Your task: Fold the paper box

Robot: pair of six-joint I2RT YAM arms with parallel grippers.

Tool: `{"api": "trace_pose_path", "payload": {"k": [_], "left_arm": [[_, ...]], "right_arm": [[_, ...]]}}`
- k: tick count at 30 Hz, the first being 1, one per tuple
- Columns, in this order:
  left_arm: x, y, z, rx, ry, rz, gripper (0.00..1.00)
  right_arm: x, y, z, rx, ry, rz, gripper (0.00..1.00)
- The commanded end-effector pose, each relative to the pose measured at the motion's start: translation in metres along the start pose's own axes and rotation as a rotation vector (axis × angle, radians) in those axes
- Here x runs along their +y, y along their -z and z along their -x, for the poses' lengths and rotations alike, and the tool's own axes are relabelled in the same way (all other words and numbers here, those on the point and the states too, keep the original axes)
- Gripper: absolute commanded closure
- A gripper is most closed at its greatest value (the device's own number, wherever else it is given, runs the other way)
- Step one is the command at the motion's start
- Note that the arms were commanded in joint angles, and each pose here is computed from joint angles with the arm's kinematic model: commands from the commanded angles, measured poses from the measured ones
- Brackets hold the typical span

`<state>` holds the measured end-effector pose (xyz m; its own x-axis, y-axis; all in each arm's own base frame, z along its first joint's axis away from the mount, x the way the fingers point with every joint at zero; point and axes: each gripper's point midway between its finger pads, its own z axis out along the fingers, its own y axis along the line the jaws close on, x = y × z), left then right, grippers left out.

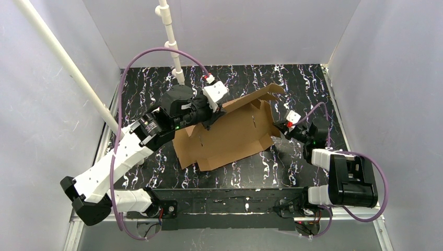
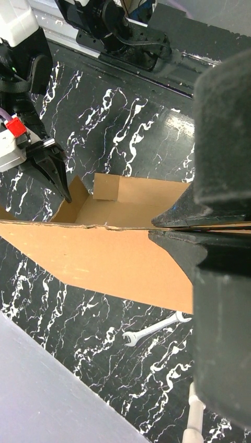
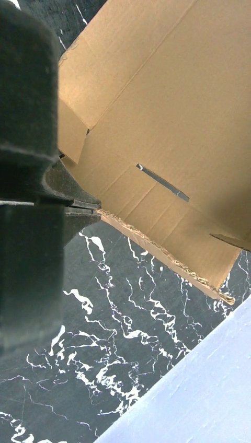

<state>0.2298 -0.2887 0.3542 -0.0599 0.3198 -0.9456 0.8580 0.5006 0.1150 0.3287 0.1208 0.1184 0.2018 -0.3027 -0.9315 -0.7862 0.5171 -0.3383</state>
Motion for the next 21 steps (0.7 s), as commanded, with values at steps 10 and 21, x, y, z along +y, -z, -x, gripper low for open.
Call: {"api": "trace_pose_path", "payload": {"k": [10, 21], "left_arm": [[0.015, 0.004, 0.061, -0.102, -0.107, 0.039, 1.00], [0.034, 0.009, 0.111, -0.144, -0.321, 0.082, 1.00]], "right_arm": [[-0.026, -0.022, 0.052, -0.136, 0.222, -0.091, 0.99], [-0.066, -0.066, 0.067, -0.251, 0.184, -0.230, 0.99]]}}
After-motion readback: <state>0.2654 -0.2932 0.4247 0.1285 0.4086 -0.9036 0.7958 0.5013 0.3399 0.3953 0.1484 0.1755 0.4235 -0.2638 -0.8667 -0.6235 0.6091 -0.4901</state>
